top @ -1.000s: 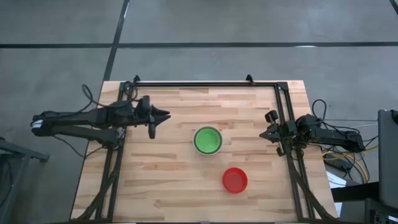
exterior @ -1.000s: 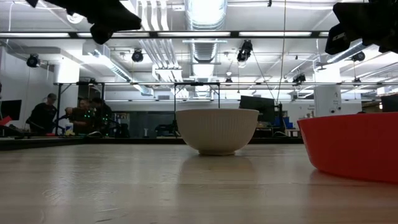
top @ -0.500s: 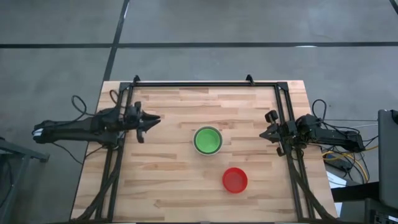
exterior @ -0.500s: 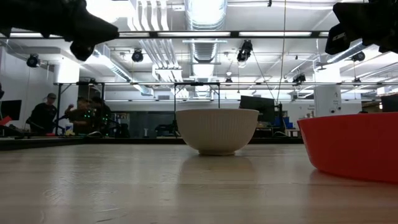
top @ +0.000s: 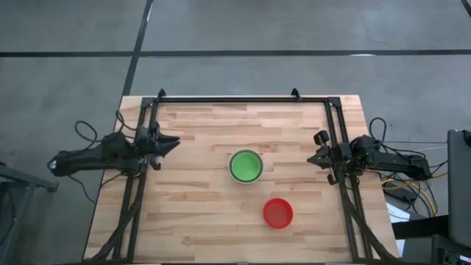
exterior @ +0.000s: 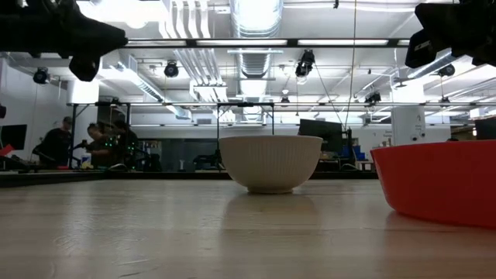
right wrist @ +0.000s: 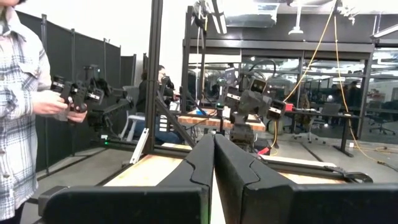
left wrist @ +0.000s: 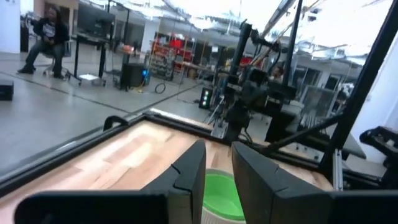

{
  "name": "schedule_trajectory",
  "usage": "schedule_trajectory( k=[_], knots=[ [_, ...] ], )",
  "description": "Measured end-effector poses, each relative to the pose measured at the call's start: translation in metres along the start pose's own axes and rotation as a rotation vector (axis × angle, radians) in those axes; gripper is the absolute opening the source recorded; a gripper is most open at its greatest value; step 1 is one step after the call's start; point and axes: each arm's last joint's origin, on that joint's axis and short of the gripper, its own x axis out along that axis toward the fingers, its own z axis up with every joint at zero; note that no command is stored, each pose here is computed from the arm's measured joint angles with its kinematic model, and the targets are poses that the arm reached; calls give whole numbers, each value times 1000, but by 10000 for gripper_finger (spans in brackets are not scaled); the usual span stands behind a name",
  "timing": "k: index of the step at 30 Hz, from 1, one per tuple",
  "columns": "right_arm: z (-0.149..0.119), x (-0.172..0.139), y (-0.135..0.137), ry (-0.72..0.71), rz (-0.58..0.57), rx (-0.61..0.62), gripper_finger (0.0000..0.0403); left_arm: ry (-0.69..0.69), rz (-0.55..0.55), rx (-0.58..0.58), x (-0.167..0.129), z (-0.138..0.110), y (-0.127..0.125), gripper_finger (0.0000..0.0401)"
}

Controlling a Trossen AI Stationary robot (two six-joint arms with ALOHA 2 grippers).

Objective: Nest bowls inside each other
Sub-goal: Stack the red bowl on the green bowl

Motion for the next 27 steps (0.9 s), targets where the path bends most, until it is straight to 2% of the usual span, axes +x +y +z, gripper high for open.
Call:
schedule_trajectory(
  k=[27],
  knots=[
    [0,0,0,0,0,0,8,98,47,-10,4,-38,9,83]
  ],
)
